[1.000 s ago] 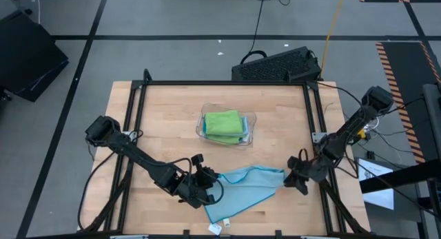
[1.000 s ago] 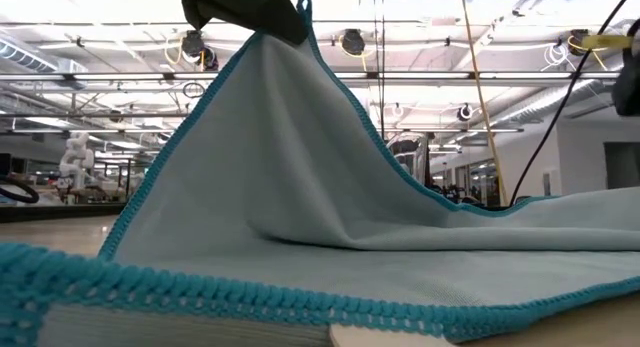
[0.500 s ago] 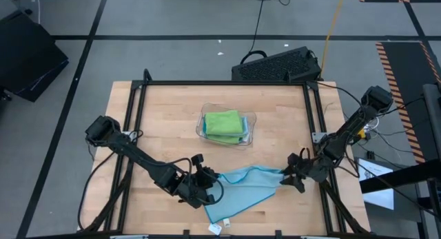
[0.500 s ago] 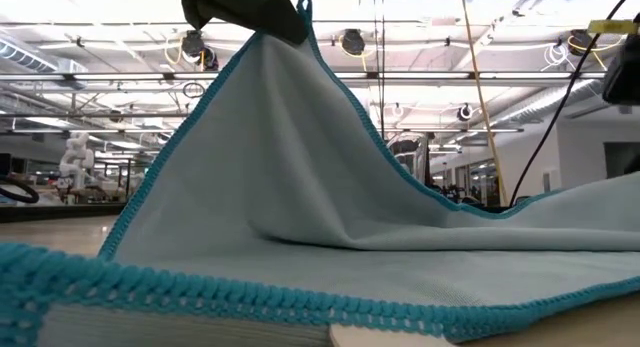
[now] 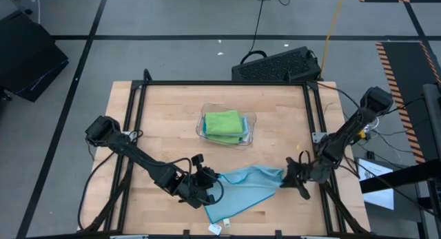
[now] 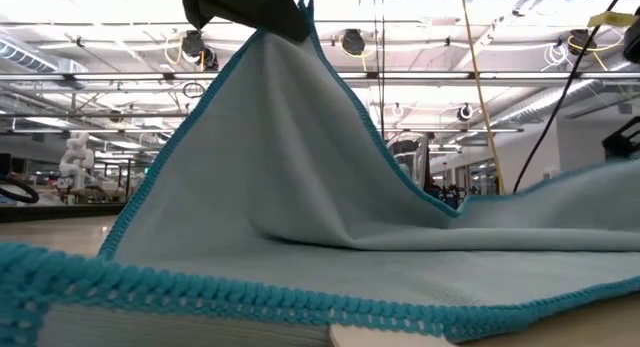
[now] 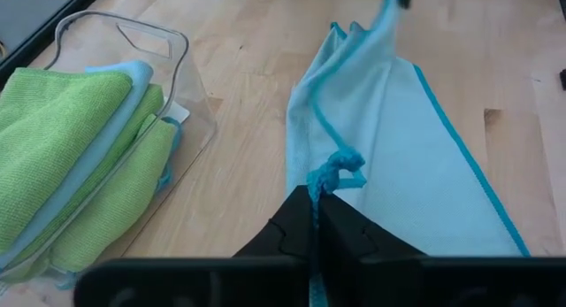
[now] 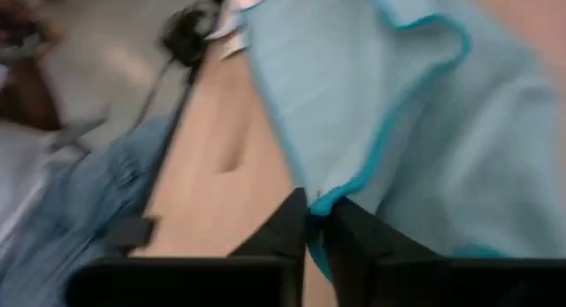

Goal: Fold microfiber towels
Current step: Fold the blue microfiber cloth

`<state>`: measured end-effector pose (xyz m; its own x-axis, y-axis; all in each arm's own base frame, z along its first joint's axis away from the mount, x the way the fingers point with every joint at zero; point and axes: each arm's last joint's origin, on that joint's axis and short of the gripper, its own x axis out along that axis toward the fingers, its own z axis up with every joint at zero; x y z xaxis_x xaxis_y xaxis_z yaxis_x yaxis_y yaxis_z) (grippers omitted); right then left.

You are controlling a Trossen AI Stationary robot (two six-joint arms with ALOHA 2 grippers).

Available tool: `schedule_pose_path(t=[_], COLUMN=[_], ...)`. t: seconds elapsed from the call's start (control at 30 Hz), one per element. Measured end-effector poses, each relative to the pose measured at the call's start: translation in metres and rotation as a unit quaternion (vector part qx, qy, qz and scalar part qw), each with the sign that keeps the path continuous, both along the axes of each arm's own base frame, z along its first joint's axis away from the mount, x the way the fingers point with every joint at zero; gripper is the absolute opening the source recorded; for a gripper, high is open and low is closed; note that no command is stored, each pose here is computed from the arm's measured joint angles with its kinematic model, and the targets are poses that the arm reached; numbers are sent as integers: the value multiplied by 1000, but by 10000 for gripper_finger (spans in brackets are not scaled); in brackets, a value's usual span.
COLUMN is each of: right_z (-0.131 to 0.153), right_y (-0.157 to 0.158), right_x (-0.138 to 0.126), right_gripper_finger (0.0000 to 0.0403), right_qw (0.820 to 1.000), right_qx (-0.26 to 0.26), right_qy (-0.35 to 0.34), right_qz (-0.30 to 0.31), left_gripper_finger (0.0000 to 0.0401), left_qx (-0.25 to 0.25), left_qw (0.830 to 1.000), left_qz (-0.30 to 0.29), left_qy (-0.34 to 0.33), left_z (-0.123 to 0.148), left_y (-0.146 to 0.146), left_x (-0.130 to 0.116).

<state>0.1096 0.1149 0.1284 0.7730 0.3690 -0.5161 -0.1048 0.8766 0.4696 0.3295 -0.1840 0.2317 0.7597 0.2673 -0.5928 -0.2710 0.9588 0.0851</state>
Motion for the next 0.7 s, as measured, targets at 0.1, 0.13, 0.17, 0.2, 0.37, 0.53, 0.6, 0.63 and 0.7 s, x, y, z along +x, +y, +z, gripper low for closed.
schedule_pose_path(t=[0.1,0.13,0.17,0.2,0.37,0.53,0.6,0.63,0.7], right_z=[-1,-2,-3,-5,-10,-9,-8,-8,-7], right_y=[7,8,9,9,8,4,2,1,1], right_x=[2,2,3,3,5,6,5,5,5], right_gripper_finger=[6,5,6,6,3,3,4,4,12], right_qw=[999,999,999,999,999,994,991,990,989], right_qx=[8,8,4,0,-36,-94,-114,-122,-130], right_qy=[-6,-6,-7,-7,-14,-50,-58,-62,-66], right_qz=[41,46,42,39,13,-27,-33,-35,-30], left_gripper_finger=[18,18,16,12,10,15,7,5,7], left_qx=[0,0,0,1,1,0,1,1,1], left_qw=[1000,1000,1000,1000,1000,1000,1000,1000,1000], left_qz=[0,0,0,-1,-1,-3,-5,-5,-6], left_qy=[0,0,0,0,0,-1,-1,-1,-1], left_z=[0,0,0,0,0,0,0,0,0], left_y=[0,0,0,0,0,-1,-2,-2,-3], left_x=[0,0,0,0,0,0,-1,-1,-1])
